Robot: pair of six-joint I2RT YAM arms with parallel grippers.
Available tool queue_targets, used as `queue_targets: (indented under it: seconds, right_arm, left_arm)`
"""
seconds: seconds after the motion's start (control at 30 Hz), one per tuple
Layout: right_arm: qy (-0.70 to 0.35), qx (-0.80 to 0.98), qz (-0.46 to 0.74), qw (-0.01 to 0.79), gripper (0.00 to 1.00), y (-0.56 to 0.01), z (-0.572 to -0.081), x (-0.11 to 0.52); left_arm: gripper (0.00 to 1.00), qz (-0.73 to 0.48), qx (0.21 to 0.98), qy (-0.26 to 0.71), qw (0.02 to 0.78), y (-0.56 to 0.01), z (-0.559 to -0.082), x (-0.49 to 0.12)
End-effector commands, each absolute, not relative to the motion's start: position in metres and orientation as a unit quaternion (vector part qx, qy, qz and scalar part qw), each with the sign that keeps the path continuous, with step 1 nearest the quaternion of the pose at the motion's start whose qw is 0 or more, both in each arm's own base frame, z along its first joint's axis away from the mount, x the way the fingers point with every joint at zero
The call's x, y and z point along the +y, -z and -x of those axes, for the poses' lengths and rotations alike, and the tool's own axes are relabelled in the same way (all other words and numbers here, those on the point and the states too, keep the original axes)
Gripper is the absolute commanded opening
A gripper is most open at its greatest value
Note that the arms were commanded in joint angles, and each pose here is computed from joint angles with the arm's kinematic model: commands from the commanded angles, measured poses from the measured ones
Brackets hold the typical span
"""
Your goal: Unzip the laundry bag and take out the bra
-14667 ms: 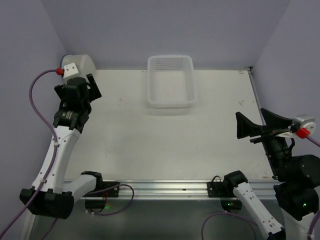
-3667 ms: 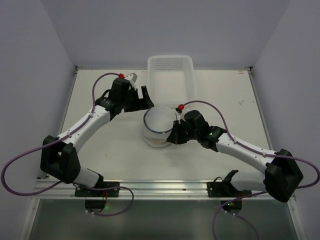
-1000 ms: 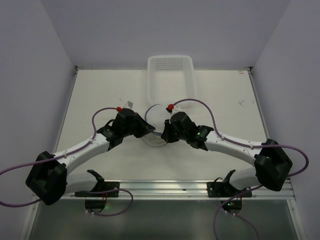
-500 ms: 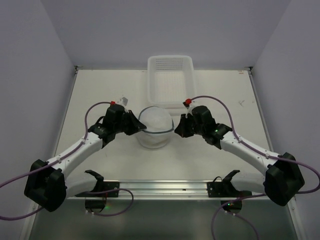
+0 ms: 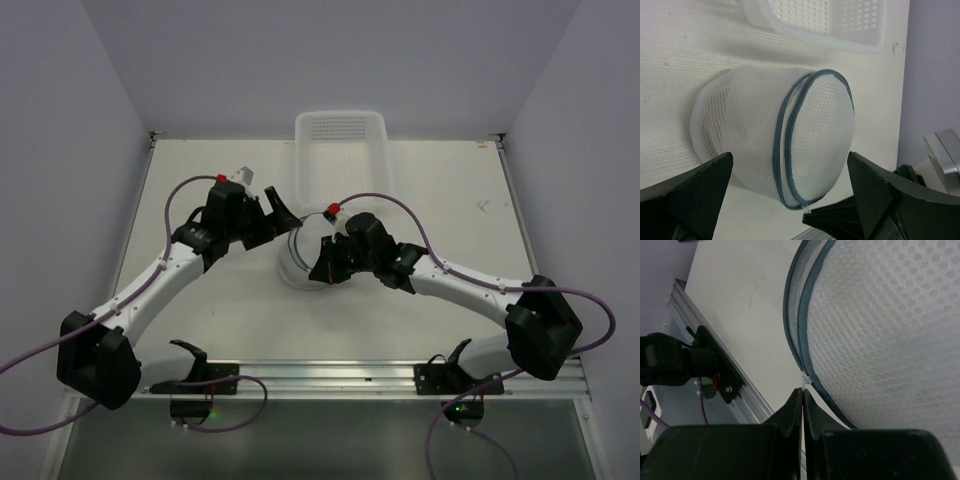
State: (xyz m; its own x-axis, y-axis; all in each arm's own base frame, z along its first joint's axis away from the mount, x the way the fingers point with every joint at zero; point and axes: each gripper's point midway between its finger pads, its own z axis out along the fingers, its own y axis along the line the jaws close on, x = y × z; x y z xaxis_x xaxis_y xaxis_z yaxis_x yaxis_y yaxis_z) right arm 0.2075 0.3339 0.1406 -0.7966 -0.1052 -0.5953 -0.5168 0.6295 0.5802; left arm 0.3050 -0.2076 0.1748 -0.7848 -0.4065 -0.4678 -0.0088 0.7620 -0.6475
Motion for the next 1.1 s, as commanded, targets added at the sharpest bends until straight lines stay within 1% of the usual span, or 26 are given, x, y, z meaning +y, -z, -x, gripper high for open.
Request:
queue_targets:
  seconds: [0.0,0.07,0.1,0.2,0.4,0.47,0.5,0.57,0.6,0.67,0.7,0.77,0.8,0.9,0.93,1.07]
  right_arm:
    - [-0.435,0.839,0.166,0.283,0.00,-0.172,-0.220,0.359]
    - [-0.434,0.840,0.170,0.278,0.00,-0.169,-0.220,0.362]
    - [-0.434,0.841,0.171,0.276,0.00,-0.167,-0.220,0.362]
    - [-0.434,0.841,0.176,0.271,0.00,-0.165,-0.219,0.366]
    - [-0.433,0.839,0.184,0.272,0.00,-0.164,-0.217,0.368]
    - [-0.431,0.840,0.186,0.274,0.00,-0.165,-0.217,0.368]
    - [-0.429,0.840,0.187,0.274,0.00,-0.165,-0.216,0.368]
    - [-0.426,0.841,0.188,0.275,0.00,-0.164,-0.216,0.366]
    - [-0.424,0.841,0.188,0.277,0.00,-0.164,-0.216,0.365]
    - [-0.419,0.844,0.190,0.276,0.00,-0.162,-0.214,0.362]
    - [-0.413,0.848,0.190,0.272,0.00,-0.158,-0.212,0.358]
    - [-0.398,0.854,0.191,0.277,0.00,-0.154,-0.210,0.348]
    - [-0.389,0.860,0.190,0.270,0.00,-0.148,-0.206,0.342]
    - [-0.347,0.875,0.187,0.281,0.00,-0.130,-0.202,0.316]
    - [-0.327,0.881,0.180,0.291,0.00,-0.125,-0.207,0.305]
    - [-0.302,0.899,0.140,0.284,0.00,-0.106,-0.211,0.266]
  left_arm:
    - [1.00,0.176,0.879,0.334,0.291,-0.172,-0.281,-0.195]
    - [1.00,0.182,0.866,0.366,0.288,-0.174,-0.269,-0.199]
    - [1.00,0.195,0.864,0.372,0.276,-0.162,-0.264,-0.200]
    - [0.95,0.192,0.860,0.389,0.270,-0.160,-0.260,-0.205]
    - [0.83,0.172,0.866,0.380,0.276,-0.154,-0.268,-0.216]
    - [0.77,0.168,0.868,0.381,0.271,-0.148,-0.269,-0.221]
    - [0.72,0.164,0.865,0.386,0.275,-0.149,-0.272,-0.224]
    - [0.65,0.157,0.868,0.385,0.270,-0.145,-0.272,-0.229]
    - [0.55,0.156,0.870,0.383,0.267,-0.142,-0.273,-0.231]
    - [0.44,0.152,0.872,0.382,0.265,-0.139,-0.272,-0.232]
    - [0.32,0.152,0.873,0.380,0.263,-0.138,-0.271,-0.232]
    - [0.20,0.153,0.876,0.372,0.267,-0.136,-0.271,-0.228]
    - [0.10,0.154,0.879,0.365,0.266,-0.135,-0.269,-0.225]
    - [0.00,0.159,0.883,0.350,0.268,-0.129,-0.267,-0.217]
    - [0.00,0.159,0.884,0.350,0.266,-0.128,-0.265,-0.216]
    - [0.00,0.155,0.891,0.350,0.243,-0.114,-0.252,-0.214]
